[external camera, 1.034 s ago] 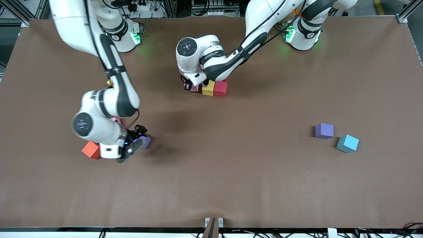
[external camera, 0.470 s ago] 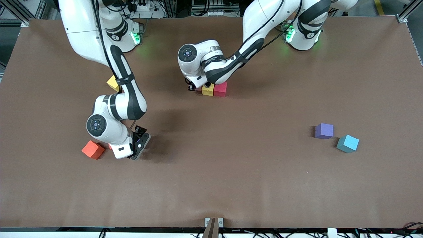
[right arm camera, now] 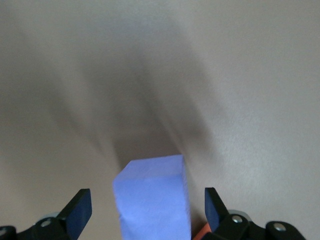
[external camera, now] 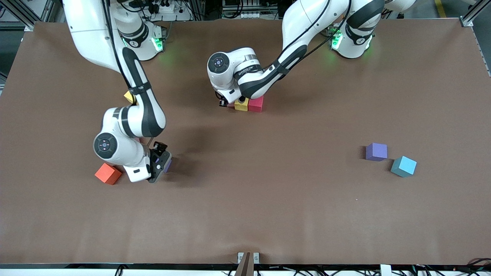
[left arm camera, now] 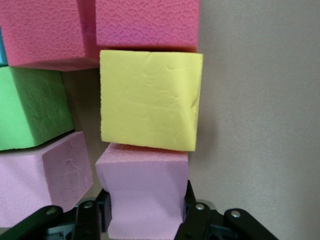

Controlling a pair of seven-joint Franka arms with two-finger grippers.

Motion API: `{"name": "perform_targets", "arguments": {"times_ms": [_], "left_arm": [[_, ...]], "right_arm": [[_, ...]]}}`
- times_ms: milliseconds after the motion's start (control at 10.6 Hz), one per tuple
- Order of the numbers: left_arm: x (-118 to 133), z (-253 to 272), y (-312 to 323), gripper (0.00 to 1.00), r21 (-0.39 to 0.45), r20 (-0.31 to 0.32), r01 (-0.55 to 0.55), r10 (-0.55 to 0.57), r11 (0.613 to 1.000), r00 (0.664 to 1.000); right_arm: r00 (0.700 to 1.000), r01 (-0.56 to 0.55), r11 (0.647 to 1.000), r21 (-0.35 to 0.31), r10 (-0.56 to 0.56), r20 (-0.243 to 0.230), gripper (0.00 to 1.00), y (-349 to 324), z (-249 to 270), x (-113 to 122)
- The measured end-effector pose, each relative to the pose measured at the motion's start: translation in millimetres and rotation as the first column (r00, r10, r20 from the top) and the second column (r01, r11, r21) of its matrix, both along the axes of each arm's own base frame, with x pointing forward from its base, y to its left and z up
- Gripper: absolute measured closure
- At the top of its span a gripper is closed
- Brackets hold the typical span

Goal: Form number 2 with 11 blocks

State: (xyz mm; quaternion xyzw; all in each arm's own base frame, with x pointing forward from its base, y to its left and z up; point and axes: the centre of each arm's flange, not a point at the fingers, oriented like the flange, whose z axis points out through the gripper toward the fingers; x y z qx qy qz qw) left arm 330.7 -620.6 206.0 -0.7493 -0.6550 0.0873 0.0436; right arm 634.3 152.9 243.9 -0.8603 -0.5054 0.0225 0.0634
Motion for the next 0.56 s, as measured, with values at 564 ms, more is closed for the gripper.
{"name": "perform_targets", "arguments": {"times_ms": [564], "left_arm": [[6.0,-0.4,1.1,0.44,-0.013,0.013,-0.01,0.01,1.0,1.0]], "right_arm": [[0.979,-0.118,0.993,-0.026,0.121,0.164,0.0,-21.7,-24.7,-24.8]]}}
